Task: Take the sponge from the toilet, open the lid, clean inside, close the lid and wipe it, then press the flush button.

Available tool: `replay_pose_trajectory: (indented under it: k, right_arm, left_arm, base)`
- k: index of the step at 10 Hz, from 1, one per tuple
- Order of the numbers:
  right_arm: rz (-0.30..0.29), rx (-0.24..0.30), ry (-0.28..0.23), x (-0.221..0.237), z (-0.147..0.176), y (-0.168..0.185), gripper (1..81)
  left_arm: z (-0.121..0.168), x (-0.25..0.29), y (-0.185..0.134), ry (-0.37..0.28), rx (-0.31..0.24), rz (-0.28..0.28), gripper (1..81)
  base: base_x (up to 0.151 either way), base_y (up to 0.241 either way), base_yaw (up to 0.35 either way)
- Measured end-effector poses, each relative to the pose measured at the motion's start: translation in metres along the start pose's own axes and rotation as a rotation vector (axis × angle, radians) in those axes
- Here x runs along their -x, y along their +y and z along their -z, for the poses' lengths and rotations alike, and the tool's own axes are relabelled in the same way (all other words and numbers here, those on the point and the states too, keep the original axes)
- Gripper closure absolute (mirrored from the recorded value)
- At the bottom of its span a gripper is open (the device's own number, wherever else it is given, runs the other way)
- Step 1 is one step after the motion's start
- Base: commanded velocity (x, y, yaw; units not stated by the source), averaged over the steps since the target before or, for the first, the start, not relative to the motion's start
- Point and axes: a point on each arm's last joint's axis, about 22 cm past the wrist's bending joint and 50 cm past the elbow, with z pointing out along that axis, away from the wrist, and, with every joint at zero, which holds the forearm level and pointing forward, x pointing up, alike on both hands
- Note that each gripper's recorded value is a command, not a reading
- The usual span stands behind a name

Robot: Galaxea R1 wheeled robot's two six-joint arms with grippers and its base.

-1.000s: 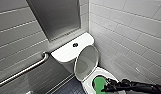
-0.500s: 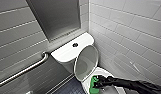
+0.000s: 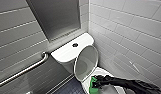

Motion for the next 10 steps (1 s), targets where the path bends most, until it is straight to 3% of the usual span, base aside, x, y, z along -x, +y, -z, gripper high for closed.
replay_pose_trajectory:
  k: [3, 5, 7, 10]
  right_arm:
    - [0.053, -0.094, 0.055, 0.011, 0.011, -0.007, 81.1]
    - [0.072, -0.189, 0.064, 0.032, 0.025, -0.024, 81.1]
    - [0.041, -0.253, 0.013, 0.089, 0.02, -0.024, 81.1]
    - [-0.015, -0.266, -0.007, 0.14, 0.021, 0.009, 81.1]
  left_arm:
    - [-0.001, -0.001, 0.002, 0.001, 0.003, -0.001, 1.0]
    - [-0.001, -0.002, 0.001, 0.002, 0.002, -0.001, 1.0]
    - [0.002, -0.001, -0.003, 0.001, -0.004, -0.001, 1.0]
    - [0.003, -0.003, -0.005, 0.004, -0.008, -0.002, 1.0]
  base:
    - [0.0, 0.0, 0.0]
    - [0.0, 0.0, 0.0]
    - [0.0, 0.0, 0.0]
    - [0.0, 0.0, 0.0]
